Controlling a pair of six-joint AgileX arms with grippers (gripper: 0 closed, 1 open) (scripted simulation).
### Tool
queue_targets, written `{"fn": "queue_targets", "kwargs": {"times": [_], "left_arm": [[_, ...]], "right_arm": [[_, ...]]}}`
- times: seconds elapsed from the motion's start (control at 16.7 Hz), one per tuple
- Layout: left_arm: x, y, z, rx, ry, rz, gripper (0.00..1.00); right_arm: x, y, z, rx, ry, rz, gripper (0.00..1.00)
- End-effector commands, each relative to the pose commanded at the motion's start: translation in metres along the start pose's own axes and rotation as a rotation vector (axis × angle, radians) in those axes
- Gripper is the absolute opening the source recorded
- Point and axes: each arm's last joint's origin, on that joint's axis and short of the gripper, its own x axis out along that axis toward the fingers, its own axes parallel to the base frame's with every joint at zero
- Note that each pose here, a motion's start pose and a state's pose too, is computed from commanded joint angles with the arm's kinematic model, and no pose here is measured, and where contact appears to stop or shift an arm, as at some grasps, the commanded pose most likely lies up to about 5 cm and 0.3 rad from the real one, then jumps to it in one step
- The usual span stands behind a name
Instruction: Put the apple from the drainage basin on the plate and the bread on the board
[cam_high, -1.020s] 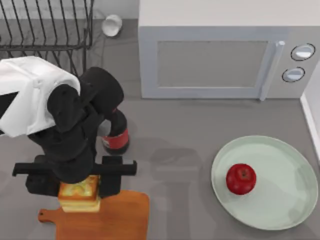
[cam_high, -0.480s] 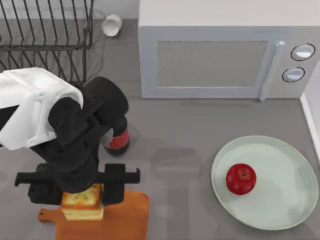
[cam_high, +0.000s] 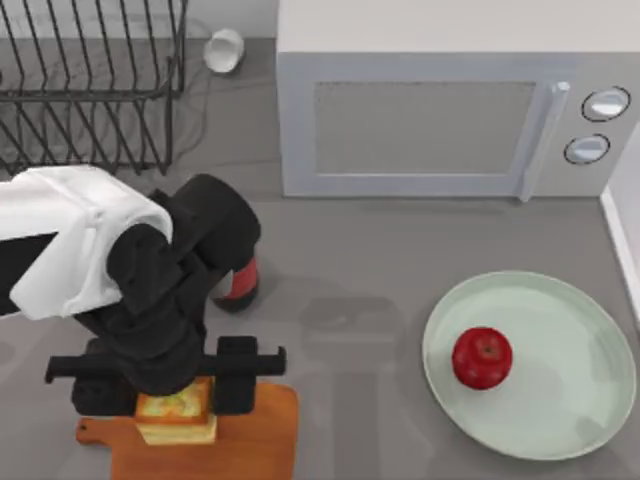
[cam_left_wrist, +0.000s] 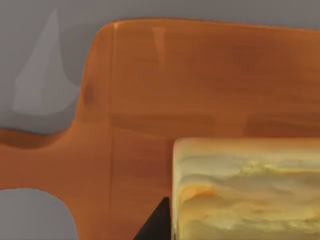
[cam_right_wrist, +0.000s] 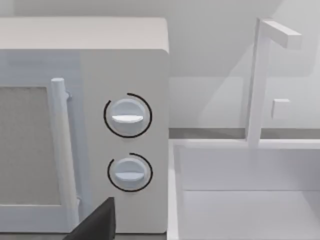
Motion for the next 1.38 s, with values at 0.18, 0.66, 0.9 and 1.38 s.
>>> {"fn": "queue_targets", "kwargs": {"times": [0.18, 0.66, 0.9, 1.38], "left_arm": [[0.012, 0.001, -0.001, 0.001, 0.005, 0.003, 0.00], [0.020, 0.002, -0.003, 0.002, 0.021, 0.015, 0.15], [0.020, 0.002, -0.003, 0.002, 0.021, 0.015, 0.45], [0.020, 0.002, -0.003, 0.002, 0.021, 0.015, 1.00]], "right_arm": [[0.000, 0.000, 0.000, 0.000, 0.000, 0.000, 1.00], [0.000, 0.000, 0.000, 0.000, 0.000, 0.000, 1.00], [0.000, 0.000, 0.000, 0.000, 0.000, 0.000, 1.00], [0.000, 0.000, 0.000, 0.000, 0.000, 0.000, 1.00]]}}
